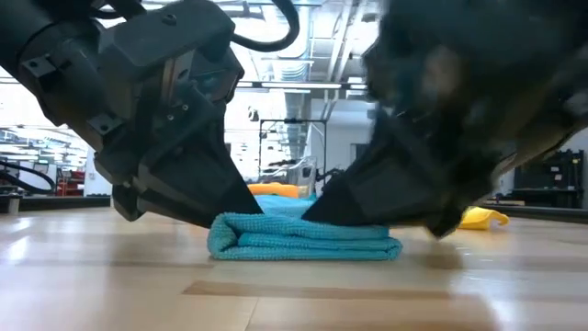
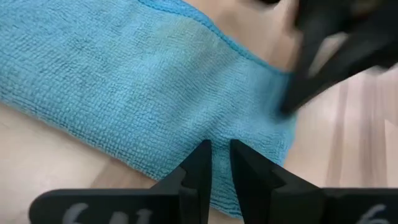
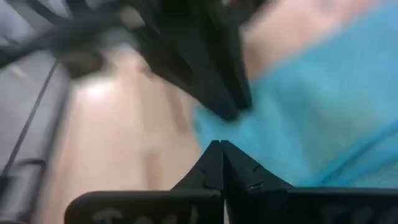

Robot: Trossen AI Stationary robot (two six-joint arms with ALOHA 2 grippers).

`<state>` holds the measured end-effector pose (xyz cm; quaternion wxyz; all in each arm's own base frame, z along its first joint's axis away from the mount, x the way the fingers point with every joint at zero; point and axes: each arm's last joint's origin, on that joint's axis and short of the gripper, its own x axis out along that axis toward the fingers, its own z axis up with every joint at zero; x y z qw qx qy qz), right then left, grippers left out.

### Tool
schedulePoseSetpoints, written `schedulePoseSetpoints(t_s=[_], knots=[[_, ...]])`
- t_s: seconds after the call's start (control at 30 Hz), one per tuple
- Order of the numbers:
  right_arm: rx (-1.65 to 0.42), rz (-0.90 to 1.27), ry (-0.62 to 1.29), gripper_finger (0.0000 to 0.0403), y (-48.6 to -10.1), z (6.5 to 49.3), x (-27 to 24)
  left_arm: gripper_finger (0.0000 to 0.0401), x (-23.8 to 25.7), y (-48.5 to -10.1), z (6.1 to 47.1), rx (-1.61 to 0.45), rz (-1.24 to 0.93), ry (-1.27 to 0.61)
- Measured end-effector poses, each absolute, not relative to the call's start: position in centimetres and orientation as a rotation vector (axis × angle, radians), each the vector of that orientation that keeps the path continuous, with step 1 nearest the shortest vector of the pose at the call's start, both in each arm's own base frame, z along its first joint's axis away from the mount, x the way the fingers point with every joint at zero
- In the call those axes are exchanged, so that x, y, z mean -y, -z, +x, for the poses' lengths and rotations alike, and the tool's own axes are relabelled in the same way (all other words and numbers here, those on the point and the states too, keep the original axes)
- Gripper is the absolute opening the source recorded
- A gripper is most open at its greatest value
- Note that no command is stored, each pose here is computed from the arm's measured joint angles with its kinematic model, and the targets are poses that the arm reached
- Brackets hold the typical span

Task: Fold microfiber towels
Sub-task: Fold the blue microfiber cloth

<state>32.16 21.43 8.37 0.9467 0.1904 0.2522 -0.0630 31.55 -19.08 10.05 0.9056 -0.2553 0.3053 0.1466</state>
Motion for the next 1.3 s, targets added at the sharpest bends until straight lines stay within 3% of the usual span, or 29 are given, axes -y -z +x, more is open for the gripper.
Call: schedulePoseSetpoints(t_s=[0.17,0.27,0.37,0.63,0.87,1.03,1.3], knots=[[-0.375,0.251,0.261,0.0014,-13.7,32.4,-18.5,0.0052,19.1,-10.0,31.5,-0.646,-0.527,-0.294],[-0.408,0.173,0.314,0.0012,-12.5,32.5,-15.3,0.0052,19.1,-10.0,31.5,-0.647,-0.523,-0.295],[-0.342,0.257,0.235,0.0015,-11.7,33.5,-13.2,0.0052,19.1,-10.0,31.5,-0.649,-0.514,-0.297],[-0.344,0.317,0.269,0.0009,-4.4,34.8,-10.5,0.0052,19.1,-9.9,31.3,-0.696,-0.499,-0.273],[-0.358,0.319,0.263,0.0015,-4.3,34.8,-10.6,0.0052,19.9,-11.1,30.5,-0.76,-0.5,-0.172],[-0.383,0.313,0.245,0.0011,-4.7,34.9,-9.9,0.0052,20.1,-15.6,29.9,-0.576,-0.436,-0.179],[-0.36,0.354,0.242,0.0027,-5.9,34.9,-9.7,0.0052,19.8,-14.8,30.3,-0.556,-0.363,-0.219]])
